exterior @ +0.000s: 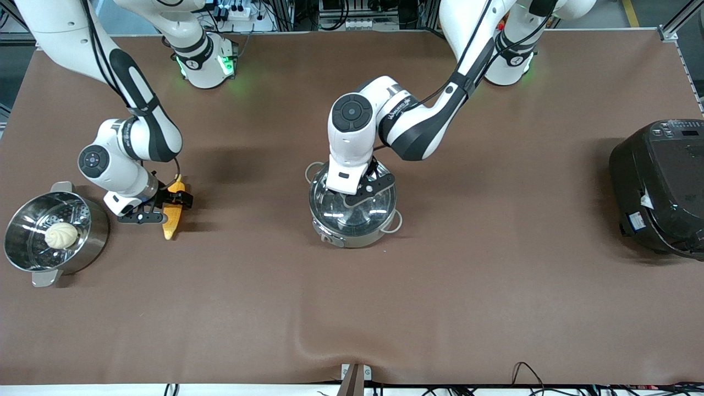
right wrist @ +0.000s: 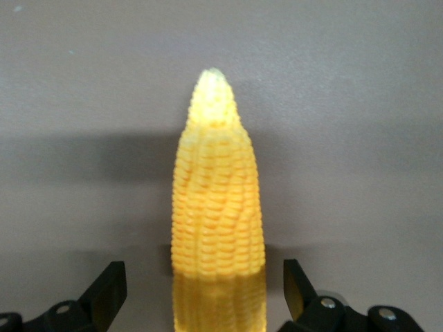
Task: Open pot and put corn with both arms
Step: 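Lift the glass lid off the pot with the left gripper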
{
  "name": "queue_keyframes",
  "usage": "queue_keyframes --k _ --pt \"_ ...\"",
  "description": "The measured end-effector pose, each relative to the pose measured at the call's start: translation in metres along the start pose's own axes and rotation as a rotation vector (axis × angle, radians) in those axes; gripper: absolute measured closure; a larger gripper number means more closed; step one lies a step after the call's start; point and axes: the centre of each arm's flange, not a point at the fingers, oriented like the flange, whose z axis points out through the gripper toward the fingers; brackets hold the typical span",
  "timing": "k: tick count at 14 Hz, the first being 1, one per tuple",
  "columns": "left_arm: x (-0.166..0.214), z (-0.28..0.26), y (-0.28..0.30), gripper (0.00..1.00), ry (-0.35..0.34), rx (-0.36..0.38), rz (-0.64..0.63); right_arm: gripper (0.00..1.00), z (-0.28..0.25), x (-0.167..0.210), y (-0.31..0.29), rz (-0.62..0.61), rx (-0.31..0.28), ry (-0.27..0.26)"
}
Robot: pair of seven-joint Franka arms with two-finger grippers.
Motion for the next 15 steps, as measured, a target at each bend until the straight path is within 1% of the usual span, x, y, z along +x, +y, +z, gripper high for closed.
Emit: queue_keyframes --k 2,3,4,5,6,7,8,9,10,11,12,13,14,15 --pt "0.0 -0.001 -0.001 0.5 -0.003 0.013 0.0 0.05 0.0 0.0 0.002 0.002 0.0 0.0" --pt "0.0 -0.003 -0.003 0.5 -0.008 0.034 0.002 0.13 0.0 0.0 0.001 0.001 0.0 0.0" --pt "0.002 -0.008 -0.008 0.5 -0.015 0.076 0.011 0.22 0.001 0.0 0.001 0.0 0.001 -0.002" --pt "0.005 -0.021 -0.014 0.5 -0.018 0.109 0.025 0.35 0.002 -0.001 0.001 -0.001 0.001 -0.005" --pt "0.01 -0.043 -0.021 0.5 -0.011 0.122 0.049 0.46 0.004 -0.001 0.0 -0.001 0.001 -0.008" --pt "0.017 -0.071 -0.03 0.5 0.015 0.125 0.087 0.54 0.004 0.0 0.0 -0.002 0.001 -0.007" --pt "0.028 -0.104 -0.043 0.5 0.051 0.132 0.127 0.56 0.003 0.0 0.0 -0.002 0.001 -0.007" --pt "0.046 -0.138 -0.062 0.5 0.073 0.141 0.16 0.56 0.0 0.003 -0.001 -0.003 0.001 0.001" --pt "0.071 -0.168 -0.084 0.5 0.079 0.142 0.187 0.57 -0.007 0.007 -0.002 -0.007 0.001 0.012" --pt "0.102 -0.194 -0.109 0.5 0.08 0.133 0.218 0.61 -0.018 0.013 -0.005 -0.013 0.003 0.014" --pt "0.138 -0.212 -0.138 0.5 0.079 0.125 0.247 0.63 -0.034 0.02 -0.01 -0.022 0.005 -0.003" --pt "0.173 -0.221 -0.166 0.5 0.072 0.122 0.269 0.63 -0.056 0.027 -0.019 -0.038 0.009 -0.039" --pt "0.202 -0.221 -0.192 0.5 0.057 0.126 0.276 0.63 -0.081 0.034 -0.031 -0.058 0.011 -0.084" --pt "0.224 -0.215 -0.211 0.5 0.039 0.137 0.277 0.64 -0.105 0.039 -0.049 -0.077 0.011 -0.116"
